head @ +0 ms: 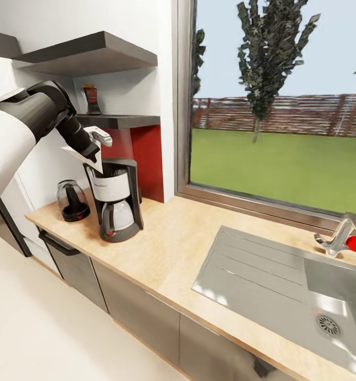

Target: Set up a coffee station on the kitchen countertop: keep the coffee maker on the countertop, move the bottle of coffee from the kitchen shelf to the counter next to the coffee maker, place a paper coffee filter on top of the coffee maker, put the saucer next to the coffee maker with the coffee cup on the saucer, and place the electric kettle next to the coffee maker.

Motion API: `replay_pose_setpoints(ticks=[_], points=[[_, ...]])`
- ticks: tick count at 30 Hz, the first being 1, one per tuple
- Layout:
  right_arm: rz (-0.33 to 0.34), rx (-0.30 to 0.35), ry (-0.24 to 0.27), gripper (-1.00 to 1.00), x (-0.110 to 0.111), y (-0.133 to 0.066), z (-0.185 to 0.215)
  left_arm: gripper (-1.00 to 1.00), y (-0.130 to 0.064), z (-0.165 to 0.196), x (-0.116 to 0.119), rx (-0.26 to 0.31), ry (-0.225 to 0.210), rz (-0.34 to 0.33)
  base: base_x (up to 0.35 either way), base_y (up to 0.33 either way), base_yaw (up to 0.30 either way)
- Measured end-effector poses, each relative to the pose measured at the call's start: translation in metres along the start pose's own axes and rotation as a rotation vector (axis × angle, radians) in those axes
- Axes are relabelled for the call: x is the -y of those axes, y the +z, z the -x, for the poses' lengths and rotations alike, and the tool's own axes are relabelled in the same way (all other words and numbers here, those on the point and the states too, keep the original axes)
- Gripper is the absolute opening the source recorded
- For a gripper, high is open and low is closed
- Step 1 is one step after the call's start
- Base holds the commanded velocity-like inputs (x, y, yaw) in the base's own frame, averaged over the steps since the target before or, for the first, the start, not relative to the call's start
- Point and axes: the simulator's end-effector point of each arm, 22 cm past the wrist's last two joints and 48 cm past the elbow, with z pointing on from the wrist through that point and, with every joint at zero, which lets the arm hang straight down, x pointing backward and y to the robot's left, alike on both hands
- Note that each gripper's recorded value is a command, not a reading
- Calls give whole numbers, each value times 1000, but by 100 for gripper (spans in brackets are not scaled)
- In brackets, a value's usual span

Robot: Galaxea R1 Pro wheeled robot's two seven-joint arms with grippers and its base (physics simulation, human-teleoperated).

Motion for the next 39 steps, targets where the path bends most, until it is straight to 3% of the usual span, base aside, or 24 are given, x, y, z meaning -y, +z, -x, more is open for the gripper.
replay_pose_setpoints(ticks=[9, 13, 18, 25, 39], points=[[-1, 0, 2, 100, 0, 0, 0, -100, 1, -1, -2, -2, -1, 5, 62, 47, -89], [0, 0, 1, 100, 0, 0, 0, -100, 0, -1, -24, -3, -4, 106, 1, 1, -3], [0, 0, 1, 100, 0, 0, 0, -100, 0, -2, -31, -4, -5, 138, 0, 0, 0], [0, 0, 1, 100, 0, 0, 0, -100, 29, -19, -21, -47, -1, 118, 76, 0, 0], [-1, 0, 1, 100, 0, 0, 0, -100, 34, -22, -20, -55, -1, 113, 116, 0, 0]])
